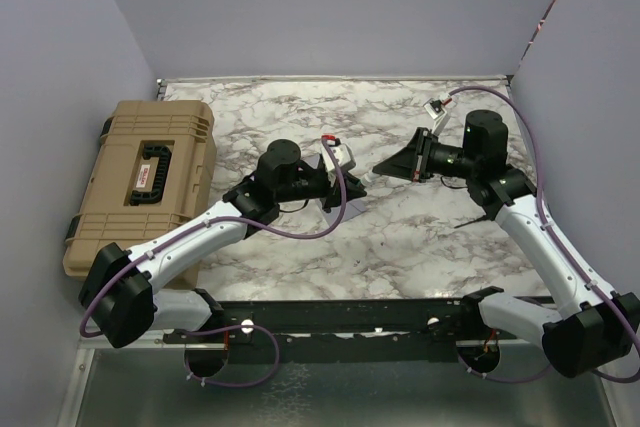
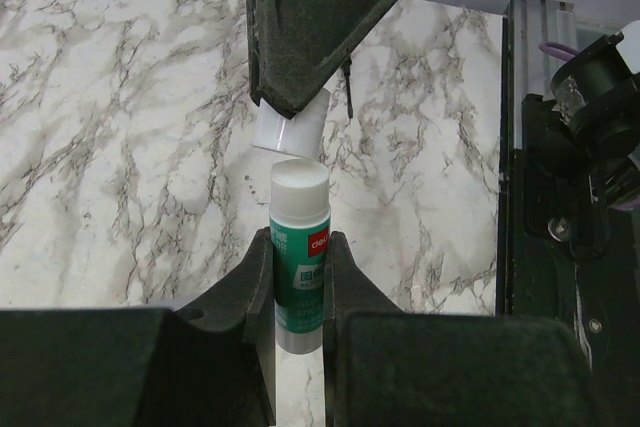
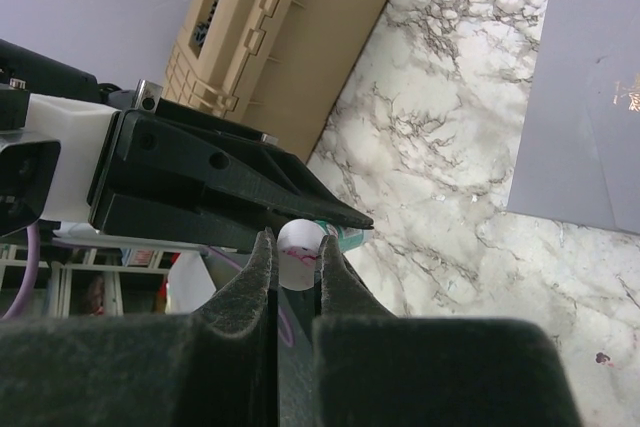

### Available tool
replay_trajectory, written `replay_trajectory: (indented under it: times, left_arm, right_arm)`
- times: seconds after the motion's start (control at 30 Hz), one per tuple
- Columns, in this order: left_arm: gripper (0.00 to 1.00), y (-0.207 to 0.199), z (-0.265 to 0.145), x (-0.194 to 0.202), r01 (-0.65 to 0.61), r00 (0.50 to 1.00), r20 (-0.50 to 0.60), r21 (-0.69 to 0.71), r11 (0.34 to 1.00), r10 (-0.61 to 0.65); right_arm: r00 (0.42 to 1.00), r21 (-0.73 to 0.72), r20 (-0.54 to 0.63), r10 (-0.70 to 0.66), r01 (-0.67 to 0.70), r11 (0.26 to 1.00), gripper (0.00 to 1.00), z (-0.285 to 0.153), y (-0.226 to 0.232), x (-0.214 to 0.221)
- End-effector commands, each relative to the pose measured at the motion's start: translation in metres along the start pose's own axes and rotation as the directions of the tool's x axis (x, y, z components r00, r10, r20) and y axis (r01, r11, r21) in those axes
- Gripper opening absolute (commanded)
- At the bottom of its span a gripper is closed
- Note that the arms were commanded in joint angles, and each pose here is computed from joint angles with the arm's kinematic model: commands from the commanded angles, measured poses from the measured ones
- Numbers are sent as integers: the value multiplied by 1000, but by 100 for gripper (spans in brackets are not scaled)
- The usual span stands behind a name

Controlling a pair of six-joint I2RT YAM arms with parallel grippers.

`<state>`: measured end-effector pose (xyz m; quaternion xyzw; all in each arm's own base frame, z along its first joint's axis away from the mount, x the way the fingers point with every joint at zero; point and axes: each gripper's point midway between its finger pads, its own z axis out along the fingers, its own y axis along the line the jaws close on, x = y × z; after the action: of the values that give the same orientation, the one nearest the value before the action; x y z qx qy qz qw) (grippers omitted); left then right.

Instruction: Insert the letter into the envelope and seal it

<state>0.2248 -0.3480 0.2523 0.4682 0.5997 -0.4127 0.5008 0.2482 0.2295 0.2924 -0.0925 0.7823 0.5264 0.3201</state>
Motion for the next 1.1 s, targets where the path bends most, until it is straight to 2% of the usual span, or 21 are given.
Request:
replay_trajectory:
  times: [0.0,0.3,0.5,1.07]
  left_arm:
    - [0,2,1,-21,-22,998,54,-17,1000,23]
    - [0,6,4,-24,-11,997,70,-51,999,15]
    - [0,-9,7,-21,-17,998,67,34,999,15]
    - [0,-9,18,-16,-108,993,-38,111,988,113]
  right_arm:
    - [1000,-40,-21,10,-11,999,1,1,4,4]
    - [999,-36,-37,19,-21,999,1,2,1,7]
    - [999,-45,-36,21,-23,999,1,3,2,6]
    - [994,-57,-105,18,-24,998,1,-2,7,17]
